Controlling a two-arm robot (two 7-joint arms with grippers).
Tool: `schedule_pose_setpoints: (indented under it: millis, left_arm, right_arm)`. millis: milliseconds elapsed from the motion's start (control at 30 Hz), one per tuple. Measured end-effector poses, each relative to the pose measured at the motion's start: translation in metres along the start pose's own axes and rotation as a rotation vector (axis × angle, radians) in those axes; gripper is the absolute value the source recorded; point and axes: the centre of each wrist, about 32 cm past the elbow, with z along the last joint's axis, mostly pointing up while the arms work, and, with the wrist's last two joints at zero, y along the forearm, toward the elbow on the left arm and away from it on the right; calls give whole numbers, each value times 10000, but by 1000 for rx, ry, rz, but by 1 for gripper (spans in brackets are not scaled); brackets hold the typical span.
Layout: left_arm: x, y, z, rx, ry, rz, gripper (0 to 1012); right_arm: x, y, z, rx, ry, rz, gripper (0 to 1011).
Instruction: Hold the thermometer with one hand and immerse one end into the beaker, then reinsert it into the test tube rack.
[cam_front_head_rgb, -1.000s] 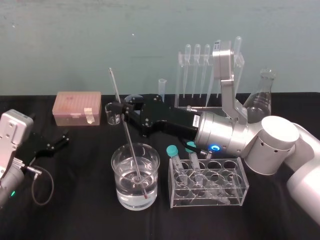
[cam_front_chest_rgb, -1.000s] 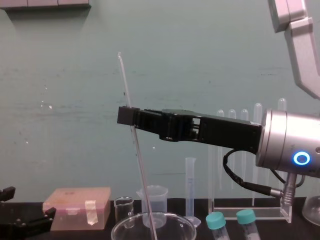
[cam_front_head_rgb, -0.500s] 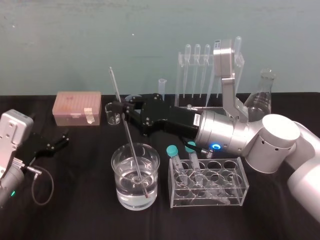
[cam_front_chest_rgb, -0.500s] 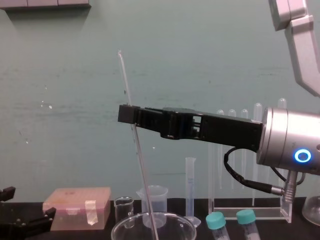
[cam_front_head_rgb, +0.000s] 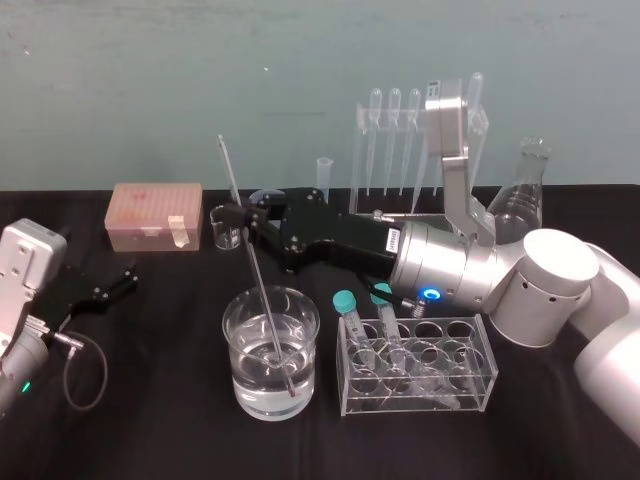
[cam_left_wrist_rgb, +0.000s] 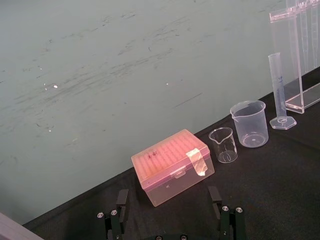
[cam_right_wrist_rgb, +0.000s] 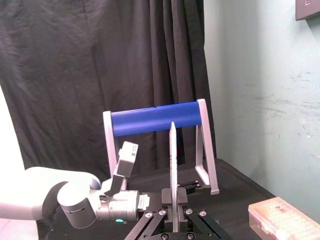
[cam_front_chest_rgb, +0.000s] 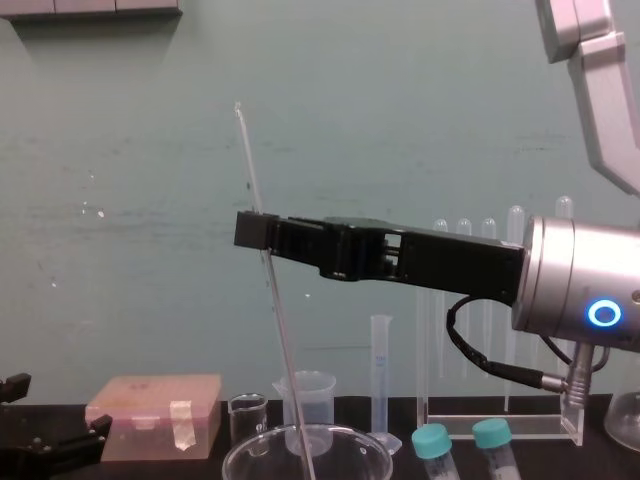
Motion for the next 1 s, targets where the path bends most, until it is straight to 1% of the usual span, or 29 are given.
schedule_pose_setpoints:
  millis: [500,1000]
  left_arm:
    - [0,0,0,0,0,0,1008]
    - [0,0,0,0,0,0,1008]
  right_arm:
    - [-17,-12,-12,-2,3,1,55]
    - [-15,-7,-11,-1,4,0,56]
